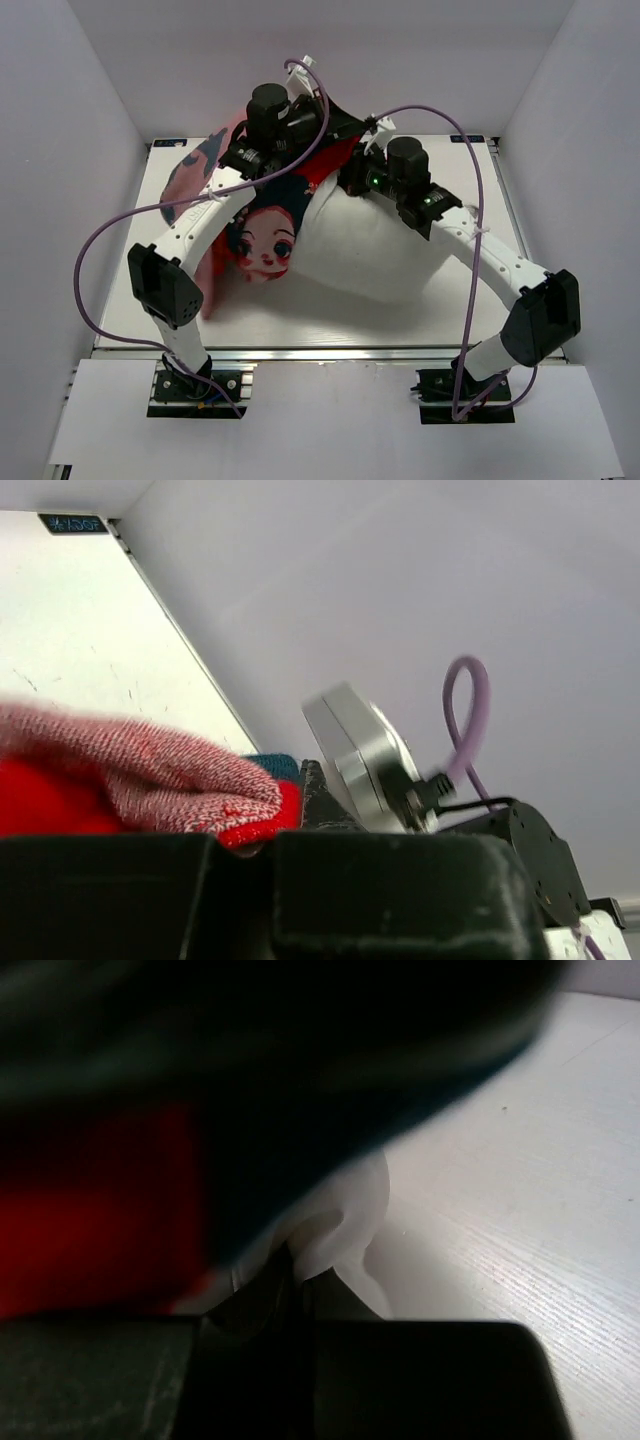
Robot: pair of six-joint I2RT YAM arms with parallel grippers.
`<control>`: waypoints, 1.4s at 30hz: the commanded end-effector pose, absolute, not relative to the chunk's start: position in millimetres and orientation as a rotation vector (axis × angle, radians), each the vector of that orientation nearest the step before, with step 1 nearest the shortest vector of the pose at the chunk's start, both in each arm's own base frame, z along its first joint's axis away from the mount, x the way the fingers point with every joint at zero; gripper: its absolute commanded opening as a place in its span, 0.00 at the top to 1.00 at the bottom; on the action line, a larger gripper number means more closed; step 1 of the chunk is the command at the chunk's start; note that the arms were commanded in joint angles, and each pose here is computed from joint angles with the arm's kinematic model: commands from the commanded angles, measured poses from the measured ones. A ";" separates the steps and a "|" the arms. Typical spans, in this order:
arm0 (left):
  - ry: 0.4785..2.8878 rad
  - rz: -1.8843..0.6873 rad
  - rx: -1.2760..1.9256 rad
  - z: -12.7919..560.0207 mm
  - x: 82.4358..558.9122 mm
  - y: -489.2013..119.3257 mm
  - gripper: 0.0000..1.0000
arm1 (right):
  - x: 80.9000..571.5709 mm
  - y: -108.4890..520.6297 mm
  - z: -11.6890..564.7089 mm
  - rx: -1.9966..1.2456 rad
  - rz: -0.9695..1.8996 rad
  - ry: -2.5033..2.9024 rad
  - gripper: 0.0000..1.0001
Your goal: Put the pillow into the pillowcase
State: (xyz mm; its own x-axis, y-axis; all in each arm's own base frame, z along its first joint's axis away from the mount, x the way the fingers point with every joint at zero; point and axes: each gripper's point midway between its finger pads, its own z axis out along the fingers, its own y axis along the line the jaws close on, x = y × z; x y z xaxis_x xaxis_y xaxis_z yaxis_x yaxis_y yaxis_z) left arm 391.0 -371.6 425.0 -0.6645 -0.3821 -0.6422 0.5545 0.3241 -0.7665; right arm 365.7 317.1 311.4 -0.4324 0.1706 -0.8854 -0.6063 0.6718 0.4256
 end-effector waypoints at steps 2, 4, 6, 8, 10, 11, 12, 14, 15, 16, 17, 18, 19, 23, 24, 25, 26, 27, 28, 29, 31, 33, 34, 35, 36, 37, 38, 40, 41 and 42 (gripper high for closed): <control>1.702 -1.515 0.173 437.1 372.7 -375.6 1.00 | 329.9 335.3 362.8 -0.537 1.004 1.562 1.00; 1.735 -1.500 0.136 411.1 361.4 -364.2 1.00 | 336.5 329.2 345.7 -0.527 0.964 1.595 1.00; 1.720 -1.501 0.094 409.7 346.6 -347.9 1.00 | 342.0 322.8 327.5 -0.510 0.944 1.625 1.00; 1.732 -1.483 0.037 387.3 345.3 -336.6 1.00 | 350.8 315.2 320.5 -0.483 0.925 1.639 1.00; 1.704 -1.473 0.008 393.5 345.7 -325.1 1.00 | 360.5 309.4 322.1 -0.467 0.923 1.630 1.00; 1.695 -1.467 0.006 396.8 347.7 -323.8 1.00 | 363.8 307.3 326.3 -0.461 0.922 1.620 1.00; 1.686 -1.465 0.007 401.2 349.5 -323.1 1.00 | 366.3 306.9 335.7 -0.463 0.929 1.594 1.00; 1.681 -1.469 0.019 409.1 356.0 -328.2 1.00 | 375.8 301.9 349.7 -0.449 0.921 1.548 1.00; 1.681 -1.470 0.021 410.1 359.2 -330.3 1.00 | 379.6 300.9 360.5 -0.450 0.911 1.518 1.00; 1.715 -1.463 0.007 399.3 367.3 -334.9 1.00 | 386.9 298.0 360.9 -0.446 0.889 1.515 1.00; 1.709 -1.440 -0.017 402.0 376.7 -334.2 1.00 | 393.1 295.4 362.0 -0.457 0.846 1.505 0.83; 1.740 -1.418 -0.041 392.8 384.9 -334.2 1.00 | 405.5 286.2 370.9 -0.424 0.789 1.494 0.75; 1.780 -1.397 -0.068 374.6 399.6 -337.1 1.00 | 417.8 281.1 363.6 -0.407 0.748 1.519 0.66; 1.835 -1.352 -0.133 348.6 449.4 -337.5 1.00 | 460.6 227.1 366.9 -0.319 0.612 1.544 0.29; 1.858 -1.342 -0.141 340.7 457.2 -340.4 0.97 | 471.6 203.3 372.5 -0.294 0.573 1.536 0.27; 1.865 -1.336 -0.138 336.6 465.5 -343.1 0.94 | 475.6 191.5 383.3 -0.294 0.550 1.512 0.25; 1.899 -1.326 -0.150 315.6 480.6 -348.5 0.92 | 477.3 181.2 388.5 -0.300 0.531 1.499 0.22; 1.900 -1.327 -0.149 323.6 487.4 -351.4 0.89 | 476.1 164.9 401.4 -0.337 0.495 1.457 0.20; 1.903 -1.330 -0.146 321.6 493.7 -354.6 0.78 | 473.2 160.1 408.2 -0.369 0.480 1.435 0.19; 1.936 -1.324 -0.160 301.3 506.4 -358.8 0.72 | 469.5 157.2 413.8 -0.408 0.470 1.413 0.16; 1.898 -1.349 -0.130 321.4 515.9 -364.7 0.48 | 451.0 160.0 421.8 -0.569 0.479 1.367 0.16; 1.910 -1.337 -0.113 318.5 525.8 -367.3 0.30 | 421.3 179.5 415.8 -0.745 0.588 1.371 0.14; 1.842 -1.339 -0.055 349.8 526.0 -367.0 0.23 | 410.2 186.7 411.3 -0.830 0.610 1.358 0.13; 1.822 -1.326 -0.034 360.7 526.7 -364.7 0.12 | 398.1 195.4 403.6 -0.891 0.649 1.371 0.11; 1.822 -1.304 -0.023 371.0 524.1 -360.0 0.04 | 385.3 212.8 392.6 -0.948 0.668 1.389 0.11; 1.758 -1.258 0.024 399.1 521.3 -352.8 0.03 | 376.3 218.0 366.7 -1.033 0.637 1.443 0.11; 1.744 -1.216 0.030 408.6 520.6 -343.2 0.02 | 371.2 223.6 354.2 -1.059 0.619 1.470 0.11; 1.730 -1.063 0.039 430.6 506.9 -315.1 0.02 | 358.3 232.8 314.0 -1.090 0.583 1.560 0.11; 1.738 -1.002 0.044 432.9 500.5 -304.6 0.02 | 359.4 229.3 302.3 -1.077 0.525 1.602 0.11; 1.787 -0.941 0.039 424.6 491.4 -293.6 0.02 | 348.6 235.0 282.5 -1.091 0.509 1.641 0.11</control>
